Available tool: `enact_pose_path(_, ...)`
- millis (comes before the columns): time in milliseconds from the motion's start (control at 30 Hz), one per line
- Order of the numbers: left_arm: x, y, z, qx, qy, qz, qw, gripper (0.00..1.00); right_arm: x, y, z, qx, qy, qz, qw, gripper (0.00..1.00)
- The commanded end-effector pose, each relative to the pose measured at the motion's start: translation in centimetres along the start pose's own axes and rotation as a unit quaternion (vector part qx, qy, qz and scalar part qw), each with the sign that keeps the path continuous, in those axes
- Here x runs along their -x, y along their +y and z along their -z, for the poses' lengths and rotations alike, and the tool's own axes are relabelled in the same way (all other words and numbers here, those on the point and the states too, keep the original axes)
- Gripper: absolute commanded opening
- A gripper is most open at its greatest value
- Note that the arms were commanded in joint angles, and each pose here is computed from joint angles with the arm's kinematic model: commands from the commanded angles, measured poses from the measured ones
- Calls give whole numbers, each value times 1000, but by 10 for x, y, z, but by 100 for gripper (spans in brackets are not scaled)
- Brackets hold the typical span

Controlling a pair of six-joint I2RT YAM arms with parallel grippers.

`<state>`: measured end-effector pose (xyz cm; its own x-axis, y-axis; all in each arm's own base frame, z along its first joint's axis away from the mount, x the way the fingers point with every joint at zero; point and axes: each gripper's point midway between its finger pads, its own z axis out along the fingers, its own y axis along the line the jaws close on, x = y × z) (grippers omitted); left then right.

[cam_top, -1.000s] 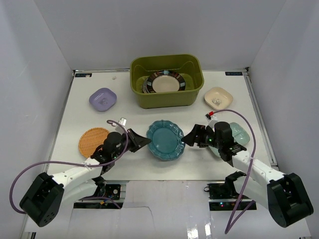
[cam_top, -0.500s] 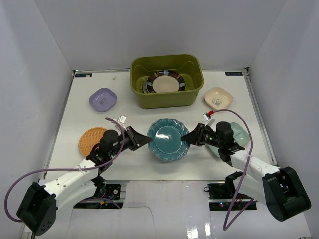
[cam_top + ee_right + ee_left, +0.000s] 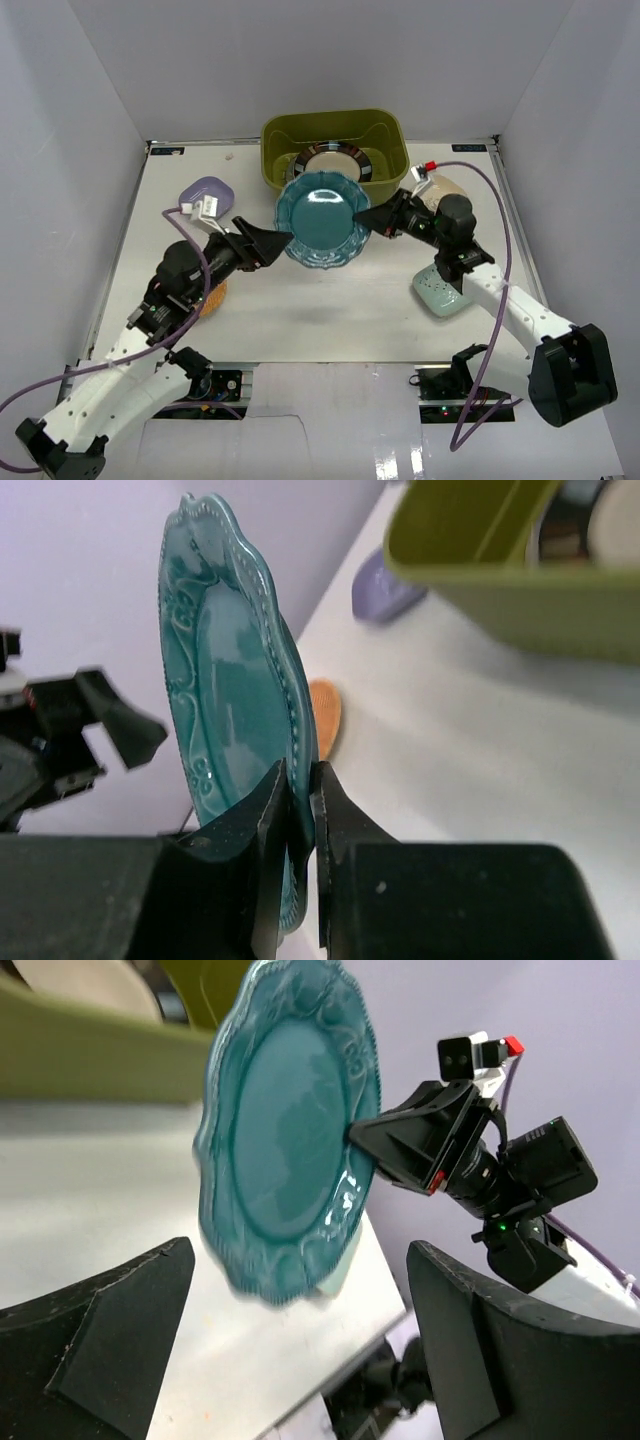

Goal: Place the plates into the plastic bin on the countertop

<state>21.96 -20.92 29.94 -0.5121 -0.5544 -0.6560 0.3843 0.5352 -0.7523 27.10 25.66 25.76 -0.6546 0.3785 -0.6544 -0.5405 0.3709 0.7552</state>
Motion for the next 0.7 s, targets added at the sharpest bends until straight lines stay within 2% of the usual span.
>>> enact_pose_path(0,28,27,26,95,-58,-56,992,98,104,57,-16,37,-128,77,988,8)
enact_pose_path(67,22,42,29,118,-58,-56,990,98,132,49,-25,4,-153,95,984,8)
enact_pose_path(200,-11,61,25,128,-5,-34,991,98,190,21,-60,-65,-174,125,975,8)
enact_pose_path(233,-18,63,24,126,6,-29,992,98,198,17,-67,-74,-173,131,973,8)
enact_pose_path(267,-27,69,22,128,20,-26,991,98,198,-9,-86,-96,-154,130,975,8)
enact_pose_path(300,-31,69,20,124,27,-23,992,98,228,13,-92,-87,-172,155,969,8)
enact_pose_path(367,-45,73,17,122,53,-17,991,98,223,-34,-116,-143,-132,154,969,8)
enact_pose_path(433,-54,70,12,107,73,-15,991,98,238,-38,-124,-158,-130,159,966,8)
enact_pose_path(467,-57,70,11,104,79,-13,991,98,231,-61,-136,-171,-112,151,967,8)
enact_pose_path(667,-75,72,-1,86,112,-4,990,96,223,-101,-158,-195,-80,131,969,8)
